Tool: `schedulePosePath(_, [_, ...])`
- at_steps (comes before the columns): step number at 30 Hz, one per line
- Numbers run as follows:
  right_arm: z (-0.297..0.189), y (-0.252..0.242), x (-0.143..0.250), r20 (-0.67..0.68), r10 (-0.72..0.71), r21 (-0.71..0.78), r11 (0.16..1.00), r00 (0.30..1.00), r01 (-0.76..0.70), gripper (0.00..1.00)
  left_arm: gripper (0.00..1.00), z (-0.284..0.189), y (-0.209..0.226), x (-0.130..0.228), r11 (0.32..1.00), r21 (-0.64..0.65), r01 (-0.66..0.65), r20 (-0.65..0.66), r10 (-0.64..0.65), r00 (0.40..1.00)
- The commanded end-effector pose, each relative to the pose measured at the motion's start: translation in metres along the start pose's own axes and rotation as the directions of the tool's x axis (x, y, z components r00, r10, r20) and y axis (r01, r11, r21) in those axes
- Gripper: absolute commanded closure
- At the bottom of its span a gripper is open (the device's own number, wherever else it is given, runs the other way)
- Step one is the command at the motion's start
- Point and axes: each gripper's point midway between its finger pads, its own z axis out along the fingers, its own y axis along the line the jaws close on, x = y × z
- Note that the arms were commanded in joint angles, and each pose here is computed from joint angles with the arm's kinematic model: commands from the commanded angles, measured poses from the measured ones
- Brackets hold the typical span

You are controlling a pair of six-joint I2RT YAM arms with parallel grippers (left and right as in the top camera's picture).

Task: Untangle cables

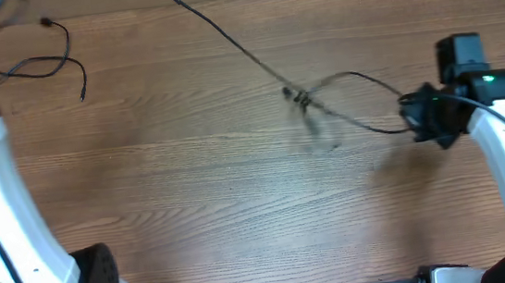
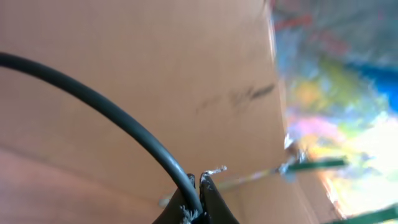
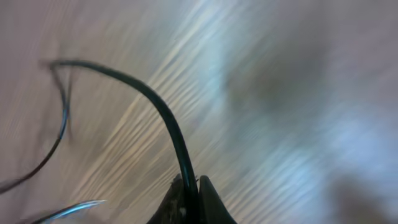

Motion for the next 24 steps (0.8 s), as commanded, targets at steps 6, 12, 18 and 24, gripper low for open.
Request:
schedulePosePath(6, [-0.021, -0.090, -0.065, 0.188, 0.219, 0.156, 0.956, 0.957, -0.249, 0.96, 0.96, -0.081, 0.048, -0.072, 0.975, -0.129, 0.182, 0.191, -0.156, 0.969])
schedulePosePath(12, [-0.025, -0.122, -0.077, 0.182, 0.305, 0.156, 0.930, 0.935, -0.333, 0.96, 0.96, -0.125, 0.096, -0.098, 0.935, -0.299, 0.189, 0.312, -0.091, 0.946])
schedulePosePath(18, [-0.025, -0.133, -0.078, 0.143, 0.403, 0.103, 0.902, 0.904, -0.418, 0.96, 0.96, -0.153, 0.135, -0.104, 0.855, -0.470, 0.220, 0.389, -0.023, 0.921])
schedulePosePath(24, [-0.022, -0.091, -0.070, 0.019, 0.256, -0.067, 0.965, 0.966, -0.254, 0.96, 0.96, -0.141, 0.138, -0.088, 0.848, -0.516, 0.122, 0.290, 0.039, 0.956])
